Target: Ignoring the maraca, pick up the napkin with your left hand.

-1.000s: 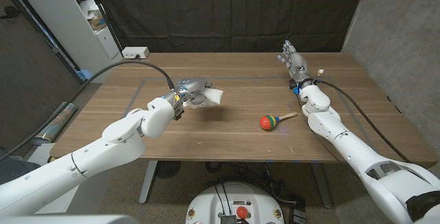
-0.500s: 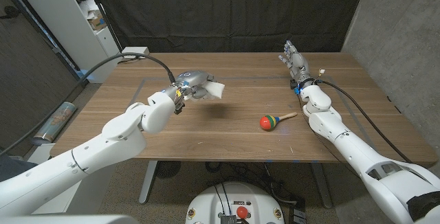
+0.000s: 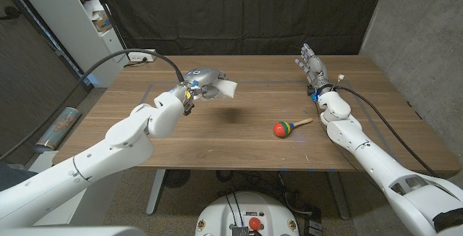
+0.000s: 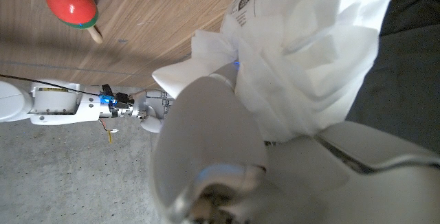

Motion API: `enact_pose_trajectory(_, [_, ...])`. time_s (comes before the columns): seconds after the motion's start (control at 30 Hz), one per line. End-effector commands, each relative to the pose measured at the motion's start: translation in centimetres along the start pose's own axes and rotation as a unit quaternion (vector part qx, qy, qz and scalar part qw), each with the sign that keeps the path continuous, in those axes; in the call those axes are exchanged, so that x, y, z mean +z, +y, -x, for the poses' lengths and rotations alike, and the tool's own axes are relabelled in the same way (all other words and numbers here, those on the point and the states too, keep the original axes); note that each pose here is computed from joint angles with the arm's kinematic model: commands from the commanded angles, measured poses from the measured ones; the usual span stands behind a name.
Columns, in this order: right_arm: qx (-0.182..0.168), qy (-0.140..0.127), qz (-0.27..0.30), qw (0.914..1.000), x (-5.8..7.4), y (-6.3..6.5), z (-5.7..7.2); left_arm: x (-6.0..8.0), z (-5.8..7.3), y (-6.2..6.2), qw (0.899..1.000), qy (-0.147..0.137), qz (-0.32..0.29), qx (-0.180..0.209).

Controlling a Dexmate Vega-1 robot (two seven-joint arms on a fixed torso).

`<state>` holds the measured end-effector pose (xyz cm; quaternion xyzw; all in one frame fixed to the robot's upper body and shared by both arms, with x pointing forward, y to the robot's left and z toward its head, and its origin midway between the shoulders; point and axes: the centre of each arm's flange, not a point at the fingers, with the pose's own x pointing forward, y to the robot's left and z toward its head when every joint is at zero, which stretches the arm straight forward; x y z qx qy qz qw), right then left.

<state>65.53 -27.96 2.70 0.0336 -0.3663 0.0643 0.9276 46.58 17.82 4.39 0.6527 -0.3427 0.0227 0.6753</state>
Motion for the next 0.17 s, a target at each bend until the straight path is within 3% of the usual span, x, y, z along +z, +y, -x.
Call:
enact_pose_trajectory(0.03, [0.000, -0.001, 0.001, 1.0000, 0.23, 0.16, 0.73, 0.42, 0.63, 1.26, 1.000, 0.000, -0.009, 0.019])
enact_pose_trajectory(0.17, [-0.001, 0.000, 0.001, 1.0000, 0.20, 0.32, 1.08, 0.35, 0.82, 1.03, 1.000, -0.002, -0.008, 0.013])
